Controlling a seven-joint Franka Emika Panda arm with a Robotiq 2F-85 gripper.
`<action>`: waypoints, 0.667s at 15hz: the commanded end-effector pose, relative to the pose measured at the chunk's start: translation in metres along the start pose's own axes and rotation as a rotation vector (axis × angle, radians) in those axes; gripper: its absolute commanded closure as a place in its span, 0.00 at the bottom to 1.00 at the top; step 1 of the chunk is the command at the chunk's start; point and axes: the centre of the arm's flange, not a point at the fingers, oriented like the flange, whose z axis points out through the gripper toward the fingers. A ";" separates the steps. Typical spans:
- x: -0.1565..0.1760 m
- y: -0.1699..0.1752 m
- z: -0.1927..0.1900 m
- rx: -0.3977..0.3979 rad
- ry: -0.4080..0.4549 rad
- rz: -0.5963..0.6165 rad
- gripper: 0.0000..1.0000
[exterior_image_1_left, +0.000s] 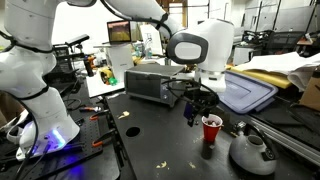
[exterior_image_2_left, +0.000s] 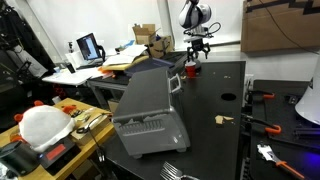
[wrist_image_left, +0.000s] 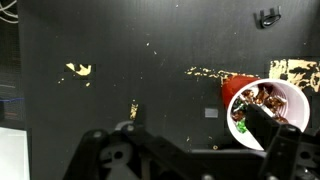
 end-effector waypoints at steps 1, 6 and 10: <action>-0.012 0.013 0.000 0.017 0.021 -0.036 0.00; -0.012 0.006 0.006 0.027 0.038 -0.068 0.00; -0.008 -0.001 0.009 0.031 0.051 -0.068 0.00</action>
